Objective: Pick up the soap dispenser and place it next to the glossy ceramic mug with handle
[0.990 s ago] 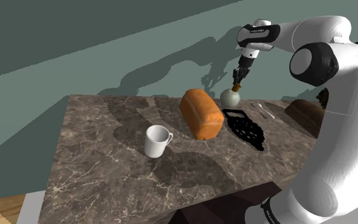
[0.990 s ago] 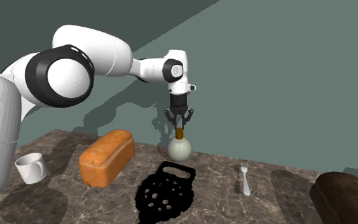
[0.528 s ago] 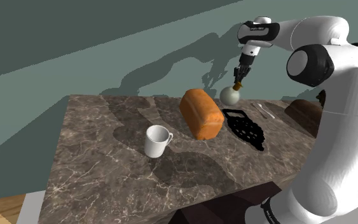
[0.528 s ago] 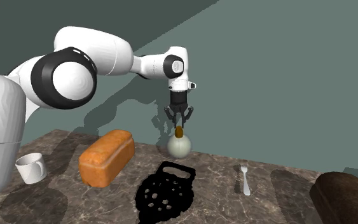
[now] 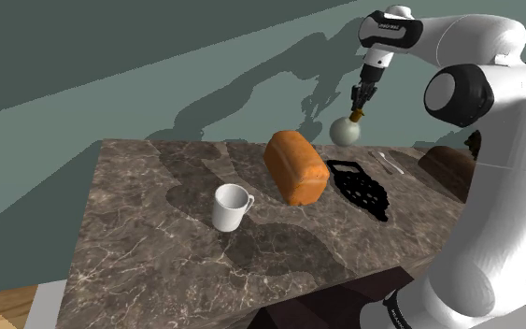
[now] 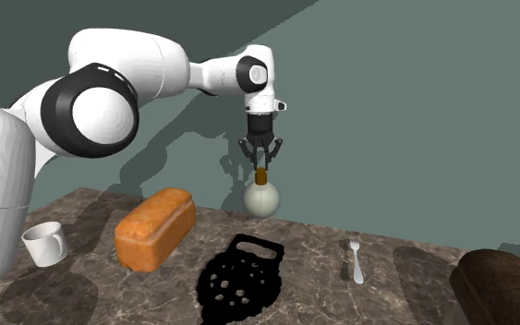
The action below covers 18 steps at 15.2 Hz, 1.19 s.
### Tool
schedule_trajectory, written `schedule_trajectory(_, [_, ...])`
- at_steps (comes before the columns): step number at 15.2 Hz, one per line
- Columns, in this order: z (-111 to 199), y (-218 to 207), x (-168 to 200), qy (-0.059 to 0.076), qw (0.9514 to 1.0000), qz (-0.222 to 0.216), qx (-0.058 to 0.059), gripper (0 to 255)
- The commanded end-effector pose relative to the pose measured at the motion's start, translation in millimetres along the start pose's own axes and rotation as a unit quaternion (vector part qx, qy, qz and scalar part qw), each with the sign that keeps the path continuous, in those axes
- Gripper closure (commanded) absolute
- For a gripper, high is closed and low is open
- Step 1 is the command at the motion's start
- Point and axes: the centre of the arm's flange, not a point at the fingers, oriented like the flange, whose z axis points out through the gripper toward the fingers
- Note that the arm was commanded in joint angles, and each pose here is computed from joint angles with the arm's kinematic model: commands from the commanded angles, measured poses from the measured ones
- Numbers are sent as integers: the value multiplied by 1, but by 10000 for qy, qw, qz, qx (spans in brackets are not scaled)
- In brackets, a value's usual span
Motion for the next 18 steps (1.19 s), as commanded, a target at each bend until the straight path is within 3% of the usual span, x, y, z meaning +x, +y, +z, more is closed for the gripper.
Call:
schedule_trajectory(1, [-19,2,4,254,9996,-21,-152,255])
schedule_trajectory(10, [-65,4,-1,254,9996,-21,-152,255])
schedule_trajectory(18, [-66,-101,-16,254,9996,-21,-152,255])
